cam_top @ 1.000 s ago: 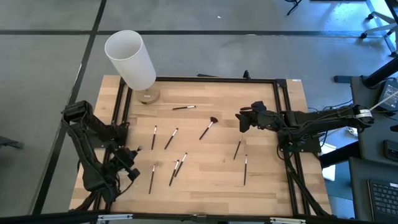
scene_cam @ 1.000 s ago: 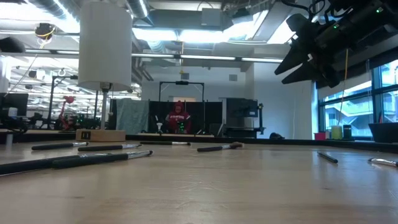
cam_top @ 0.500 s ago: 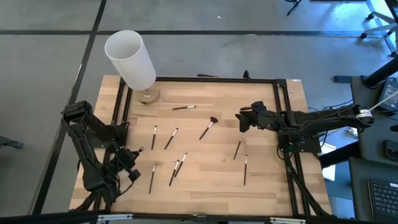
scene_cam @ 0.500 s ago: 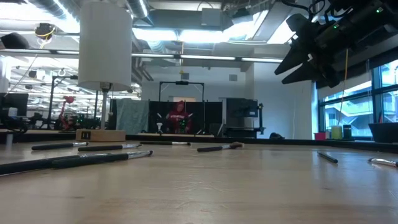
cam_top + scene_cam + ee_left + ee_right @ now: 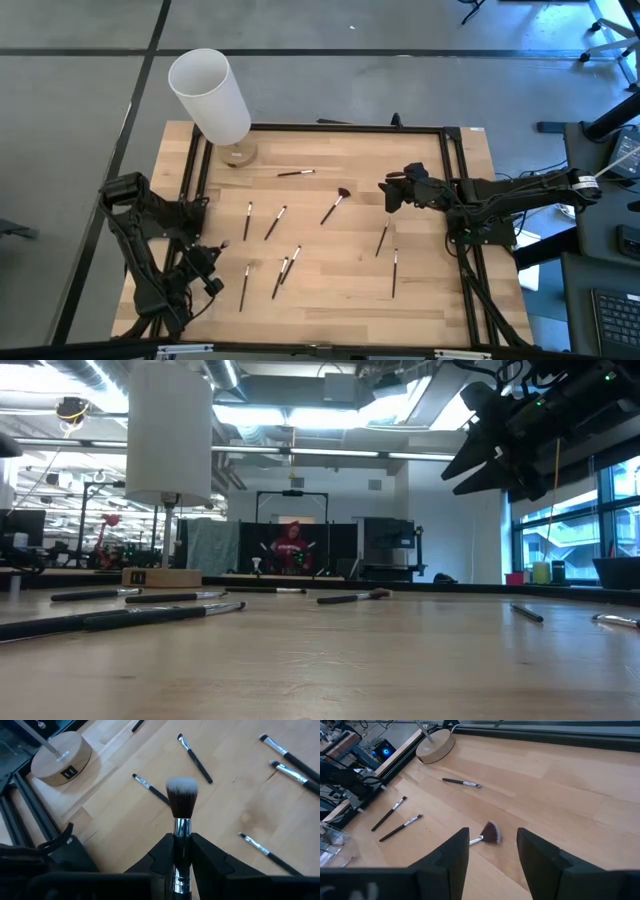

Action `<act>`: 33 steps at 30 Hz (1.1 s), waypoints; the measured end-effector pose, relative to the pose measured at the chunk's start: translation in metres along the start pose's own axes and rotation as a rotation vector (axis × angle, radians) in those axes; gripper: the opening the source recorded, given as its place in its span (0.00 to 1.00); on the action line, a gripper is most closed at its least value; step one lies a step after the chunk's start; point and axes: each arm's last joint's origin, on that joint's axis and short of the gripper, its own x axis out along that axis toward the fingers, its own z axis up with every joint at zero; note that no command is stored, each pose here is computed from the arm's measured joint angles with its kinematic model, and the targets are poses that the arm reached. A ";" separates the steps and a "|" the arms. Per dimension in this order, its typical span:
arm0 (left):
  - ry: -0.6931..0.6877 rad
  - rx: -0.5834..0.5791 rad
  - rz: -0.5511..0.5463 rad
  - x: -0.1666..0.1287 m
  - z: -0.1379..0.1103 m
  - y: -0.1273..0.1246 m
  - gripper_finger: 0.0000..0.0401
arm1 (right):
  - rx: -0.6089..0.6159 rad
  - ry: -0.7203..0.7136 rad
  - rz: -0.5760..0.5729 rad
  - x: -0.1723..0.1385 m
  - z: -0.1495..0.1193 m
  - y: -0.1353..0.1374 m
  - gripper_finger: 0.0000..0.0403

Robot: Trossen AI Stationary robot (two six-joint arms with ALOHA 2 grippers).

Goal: Pick & Place Makeup Supplies
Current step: Put the makeup brush into the transparent organizer

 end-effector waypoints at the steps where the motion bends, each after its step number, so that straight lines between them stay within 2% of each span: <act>1: 0.000 0.000 0.001 0.000 0.000 0.000 0.14 | 0.001 0.000 0.000 0.000 0.000 0.000 0.41; 8: 0.036 0.000 0.021 0.000 -0.001 0.000 0.19 | 0.000 0.000 0.000 0.000 0.000 0.000 0.41; 17: 0.095 -0.019 0.056 -0.001 0.001 0.000 0.33 | 0.000 0.000 0.000 0.000 0.000 0.000 0.41; 23: 0.166 -0.068 0.053 -0.009 0.023 -0.006 0.41 | 0.001 -0.001 0.001 0.000 0.000 0.000 0.41; 26: 0.225 -0.150 0.053 -0.011 0.038 -0.006 0.42 | 0.008 -0.009 0.009 0.000 0.001 0.001 0.41; 30: 0.315 -0.251 0.115 -0.003 0.053 -0.004 0.42 | 0.013 -0.015 0.016 0.000 0.002 0.002 0.41; 33: 0.438 -0.235 0.182 0.004 0.059 -0.005 0.42 | 0.014 -0.016 0.017 0.000 0.002 0.002 0.41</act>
